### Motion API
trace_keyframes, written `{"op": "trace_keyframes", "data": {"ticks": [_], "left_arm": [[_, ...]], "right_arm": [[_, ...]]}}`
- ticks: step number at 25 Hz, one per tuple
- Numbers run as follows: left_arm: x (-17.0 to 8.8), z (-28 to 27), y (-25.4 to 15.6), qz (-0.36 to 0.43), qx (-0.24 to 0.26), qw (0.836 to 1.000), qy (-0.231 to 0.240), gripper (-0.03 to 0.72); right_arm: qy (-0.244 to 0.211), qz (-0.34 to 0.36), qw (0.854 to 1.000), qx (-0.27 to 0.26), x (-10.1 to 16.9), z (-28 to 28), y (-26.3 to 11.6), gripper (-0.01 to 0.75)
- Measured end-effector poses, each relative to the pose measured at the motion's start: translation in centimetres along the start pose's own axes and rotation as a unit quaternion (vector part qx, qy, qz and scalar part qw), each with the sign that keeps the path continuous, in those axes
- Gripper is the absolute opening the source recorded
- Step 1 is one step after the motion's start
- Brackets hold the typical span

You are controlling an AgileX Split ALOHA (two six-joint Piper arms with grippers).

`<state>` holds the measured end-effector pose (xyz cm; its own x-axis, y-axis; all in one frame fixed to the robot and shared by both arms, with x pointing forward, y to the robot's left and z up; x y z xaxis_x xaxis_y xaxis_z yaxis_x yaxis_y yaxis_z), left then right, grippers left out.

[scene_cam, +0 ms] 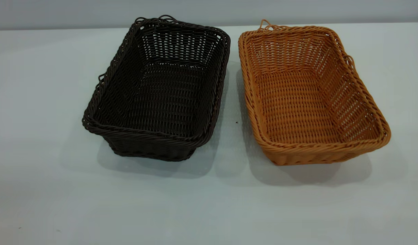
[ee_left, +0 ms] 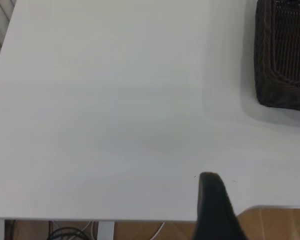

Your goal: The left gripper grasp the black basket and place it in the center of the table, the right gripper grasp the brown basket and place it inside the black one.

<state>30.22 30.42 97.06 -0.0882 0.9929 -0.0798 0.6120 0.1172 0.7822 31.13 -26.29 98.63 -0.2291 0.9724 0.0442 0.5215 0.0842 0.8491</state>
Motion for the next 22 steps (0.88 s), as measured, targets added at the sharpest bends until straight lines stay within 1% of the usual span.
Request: {"op": "trace_keyframes", "data": {"ticks": [6, 12, 16, 19, 22], "left_arm": [[0.0, 0.0, 0.0, 0.000, 0.000, 1.000, 0.000, 0.400], [0.0, 0.0, 0.0, 0.000, 0.000, 1.000, 0.000, 0.400], [0.0, 0.1, 0.0, -0.003, 0.005, 1.000, 0.001, 0.400], [-0.1, 0.6, 0.6, -0.008, 0.034, 0.999, 0.004, 0.402], [-0.3, 1.8, 2.8, -0.008, 0.059, 0.998, 0.007, 0.419]], "right_arm": [[0.000, 0.000, 1.000, 0.000, 0.0, 0.0, 0.0, 0.570], [0.011, 0.007, 1.000, -0.003, 0.4, 0.0, 0.1, 0.568], [0.002, 0.036, 0.999, -0.009, 0.0, 0.1, 0.6, 0.559], [0.016, 0.061, 0.998, 0.032, 0.3, 1.6, 1.1, 0.559], [0.038, 0.086, 0.991, 0.094, 0.7, 4.3, 1.6, 0.559]]}}
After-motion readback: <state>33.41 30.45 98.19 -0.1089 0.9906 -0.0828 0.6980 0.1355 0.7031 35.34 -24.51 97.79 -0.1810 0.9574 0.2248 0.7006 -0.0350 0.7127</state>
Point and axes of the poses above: a point on each arm's last joint axis where the gripper is mounted, z pointing out along that axis toward the gripper, x along the wrist's bending axis when the last joint is at zero, y = z × x, the point moved 10 cm from there along z, pointing out along that axis toward the gripper, and after that the axes turned 5 degrees about -z, right-handed, at the moved point
